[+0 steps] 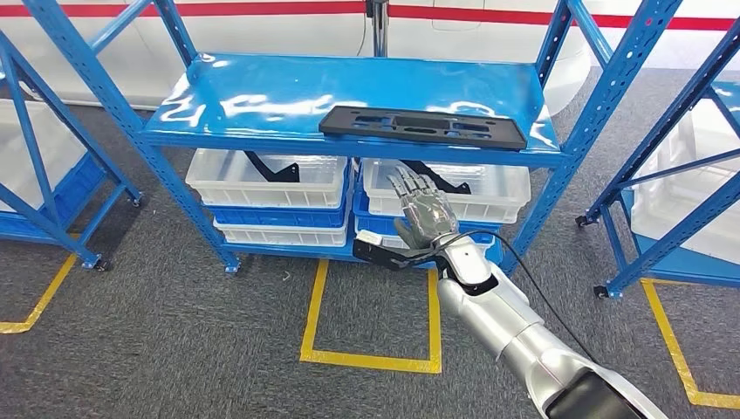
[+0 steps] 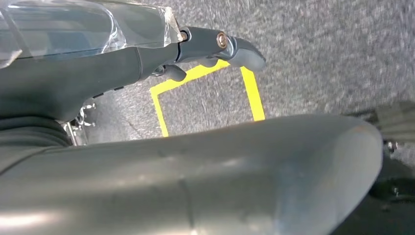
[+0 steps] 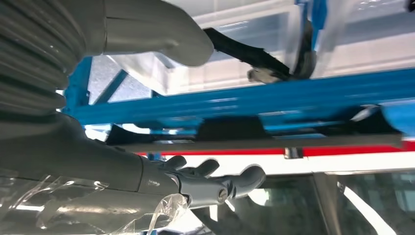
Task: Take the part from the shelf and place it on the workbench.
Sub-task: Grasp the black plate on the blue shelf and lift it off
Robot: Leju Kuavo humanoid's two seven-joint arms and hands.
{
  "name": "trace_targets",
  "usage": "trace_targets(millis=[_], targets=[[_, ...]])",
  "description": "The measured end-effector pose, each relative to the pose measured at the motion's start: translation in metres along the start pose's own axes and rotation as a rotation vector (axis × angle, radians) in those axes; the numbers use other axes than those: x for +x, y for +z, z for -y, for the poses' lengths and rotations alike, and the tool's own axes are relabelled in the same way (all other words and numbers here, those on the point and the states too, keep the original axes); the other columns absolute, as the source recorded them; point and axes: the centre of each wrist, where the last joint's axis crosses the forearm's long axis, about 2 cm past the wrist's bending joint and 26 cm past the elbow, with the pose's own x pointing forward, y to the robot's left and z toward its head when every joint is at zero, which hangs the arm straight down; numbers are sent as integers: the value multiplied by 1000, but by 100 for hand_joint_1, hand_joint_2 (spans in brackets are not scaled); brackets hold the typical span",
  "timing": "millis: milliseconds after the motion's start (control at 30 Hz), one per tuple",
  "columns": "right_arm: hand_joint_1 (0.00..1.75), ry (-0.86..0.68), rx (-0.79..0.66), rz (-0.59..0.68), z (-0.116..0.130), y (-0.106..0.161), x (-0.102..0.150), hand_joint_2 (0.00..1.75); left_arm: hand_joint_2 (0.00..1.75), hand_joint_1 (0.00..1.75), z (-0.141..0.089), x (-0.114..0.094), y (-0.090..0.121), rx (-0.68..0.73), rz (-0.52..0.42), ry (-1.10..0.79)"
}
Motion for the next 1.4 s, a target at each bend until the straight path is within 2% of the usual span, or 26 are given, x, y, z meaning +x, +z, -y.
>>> trace_targets(millis=[867, 1400], targets=[[0, 126, -73, -30, 6, -1, -9, 175, 0, 0, -2, -1, 0, 2, 3, -22], [0, 139, -38, 3, 8, -4, -2, 175, 0, 0, -4, -1, 0, 4, 3, -23]])
